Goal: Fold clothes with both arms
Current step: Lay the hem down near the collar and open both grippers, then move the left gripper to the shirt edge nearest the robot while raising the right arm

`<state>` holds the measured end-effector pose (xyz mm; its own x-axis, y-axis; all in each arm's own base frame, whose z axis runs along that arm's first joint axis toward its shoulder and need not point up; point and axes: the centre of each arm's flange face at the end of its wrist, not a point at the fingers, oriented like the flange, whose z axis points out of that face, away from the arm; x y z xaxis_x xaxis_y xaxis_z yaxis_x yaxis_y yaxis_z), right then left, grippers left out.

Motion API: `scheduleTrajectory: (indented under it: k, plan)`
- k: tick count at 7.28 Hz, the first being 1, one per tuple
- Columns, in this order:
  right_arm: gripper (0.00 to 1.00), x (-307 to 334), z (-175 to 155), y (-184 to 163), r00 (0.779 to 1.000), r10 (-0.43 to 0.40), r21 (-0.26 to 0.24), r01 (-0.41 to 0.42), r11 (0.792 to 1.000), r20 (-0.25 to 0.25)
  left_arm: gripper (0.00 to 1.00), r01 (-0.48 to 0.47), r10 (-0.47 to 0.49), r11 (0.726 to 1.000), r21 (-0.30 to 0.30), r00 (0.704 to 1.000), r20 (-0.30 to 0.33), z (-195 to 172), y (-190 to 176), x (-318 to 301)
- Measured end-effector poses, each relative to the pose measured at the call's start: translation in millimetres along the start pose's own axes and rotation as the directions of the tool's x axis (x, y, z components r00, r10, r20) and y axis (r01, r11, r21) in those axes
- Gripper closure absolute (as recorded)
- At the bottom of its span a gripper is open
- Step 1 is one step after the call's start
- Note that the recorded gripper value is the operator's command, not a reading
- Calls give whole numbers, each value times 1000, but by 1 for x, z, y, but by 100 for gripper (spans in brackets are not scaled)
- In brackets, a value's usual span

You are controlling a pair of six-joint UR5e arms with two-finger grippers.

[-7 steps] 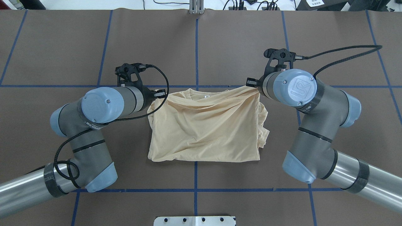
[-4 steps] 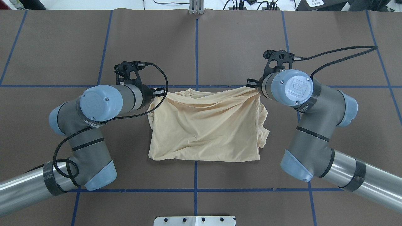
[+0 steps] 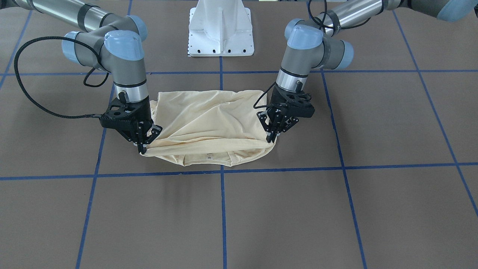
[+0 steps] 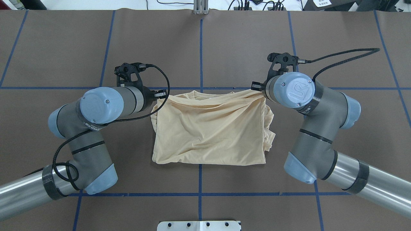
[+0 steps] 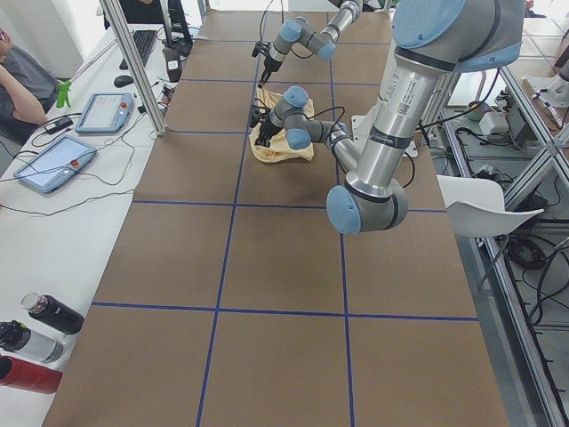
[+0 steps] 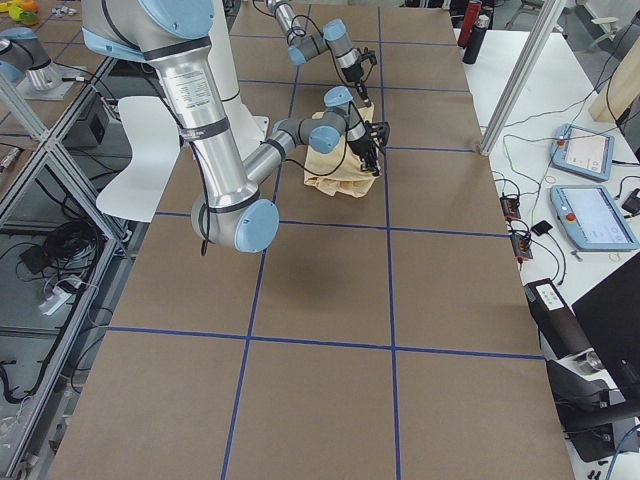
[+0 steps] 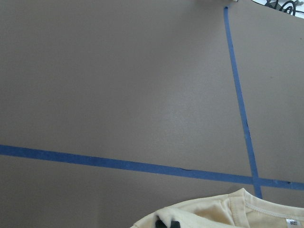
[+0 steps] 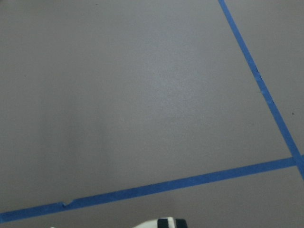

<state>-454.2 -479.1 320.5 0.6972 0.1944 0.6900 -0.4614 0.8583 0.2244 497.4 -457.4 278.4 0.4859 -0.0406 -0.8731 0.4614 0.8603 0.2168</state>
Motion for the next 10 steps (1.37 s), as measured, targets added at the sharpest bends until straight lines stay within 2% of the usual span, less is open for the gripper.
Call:
scheduleTrajectory:
  k: [2, 4, 6, 7, 9, 10]
  plan:
    - [0, -7, -2, -7, 1000, -24, -14, 24, 1000, 12, 0, -66, 66, 998, -14, 998, -3, -3, -9, -4]
    - [0, 1, -21, -31, 996, -58, -87, 64, 994, 68, 0, -161, 156, 982, -102, 986, -59, -21, -22, -13]
    - [0, 36, -44, -44, 987, -116, -134, 131, 982, 115, 0, -214, 202, 963, -163, 975, -90, -39, -12, -36]
    - [0, 51, -51, -44, 983, -138, -139, 155, 978, 122, 0, -223, 208, 958, -183, 973, -96, -44, -1, -44]
    - [0, 60, -55, -44, 981, -152, -138, 168, 976, 125, 3, -237, 209, 943, -234, 968, -138, -47, 45, -49]
    - [0, 61, -56, -44, 980, -153, -137, 170, 976, 125, 14, -232, 195, 936, -266, 968, -158, -46, 73, -47]
